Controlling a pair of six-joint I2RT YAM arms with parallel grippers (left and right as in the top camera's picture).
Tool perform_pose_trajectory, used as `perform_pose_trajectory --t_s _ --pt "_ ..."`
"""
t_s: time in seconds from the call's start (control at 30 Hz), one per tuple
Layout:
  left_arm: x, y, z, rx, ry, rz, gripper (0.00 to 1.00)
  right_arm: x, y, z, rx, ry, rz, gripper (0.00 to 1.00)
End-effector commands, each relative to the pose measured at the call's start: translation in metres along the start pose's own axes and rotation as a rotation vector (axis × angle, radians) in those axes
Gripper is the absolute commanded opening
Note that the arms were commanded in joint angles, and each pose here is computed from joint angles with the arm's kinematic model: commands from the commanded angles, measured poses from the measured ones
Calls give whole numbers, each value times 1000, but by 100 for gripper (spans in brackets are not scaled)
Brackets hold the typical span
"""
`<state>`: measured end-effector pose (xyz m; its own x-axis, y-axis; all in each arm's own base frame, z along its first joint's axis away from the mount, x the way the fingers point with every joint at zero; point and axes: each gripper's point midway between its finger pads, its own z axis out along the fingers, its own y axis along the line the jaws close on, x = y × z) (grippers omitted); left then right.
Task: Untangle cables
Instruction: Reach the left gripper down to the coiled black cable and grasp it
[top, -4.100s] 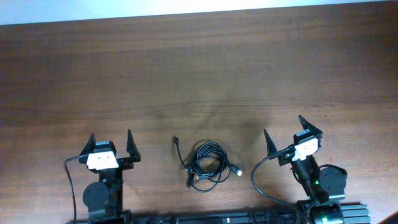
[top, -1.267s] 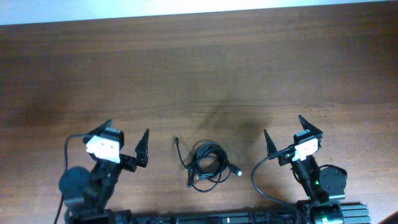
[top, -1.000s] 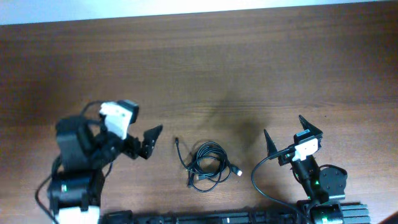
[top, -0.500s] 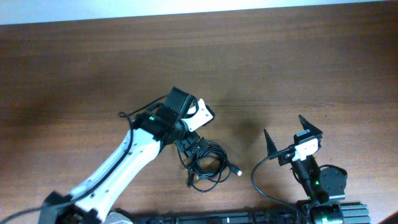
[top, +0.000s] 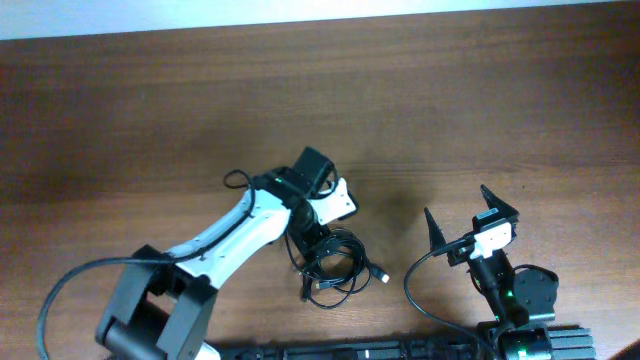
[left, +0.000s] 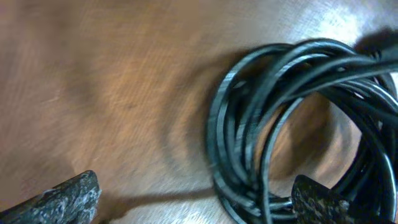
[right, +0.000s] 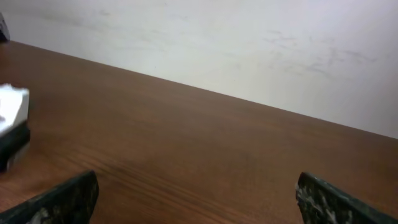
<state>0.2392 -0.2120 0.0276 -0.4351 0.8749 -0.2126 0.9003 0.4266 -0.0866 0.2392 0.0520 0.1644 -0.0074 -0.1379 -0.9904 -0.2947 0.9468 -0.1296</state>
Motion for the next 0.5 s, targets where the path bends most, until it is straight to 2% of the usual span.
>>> perform_pose_trajectory --t_s 0.0,0.2,0.27,0.37,0.4,0.47 --pt "-7 -12 7 30 6 93 96 2 -2 0 12 5 -5 99" --pt "2 -16 24 65 58 86 100 2 -2 0 12 5 -5 99" --pt "3 -16 30 71 66 84 96 2 -2 0 12 5 -5 99" --pt "1 -14 35 69 63 85 84 2 -2 0 12 5 -5 99" --pt "1 -14 35 69 62 85 78 2 -2 0 12 5 -5 99" --pt "1 -14 35 69 62 85 72 2 -2 0 12 5 -5 98"
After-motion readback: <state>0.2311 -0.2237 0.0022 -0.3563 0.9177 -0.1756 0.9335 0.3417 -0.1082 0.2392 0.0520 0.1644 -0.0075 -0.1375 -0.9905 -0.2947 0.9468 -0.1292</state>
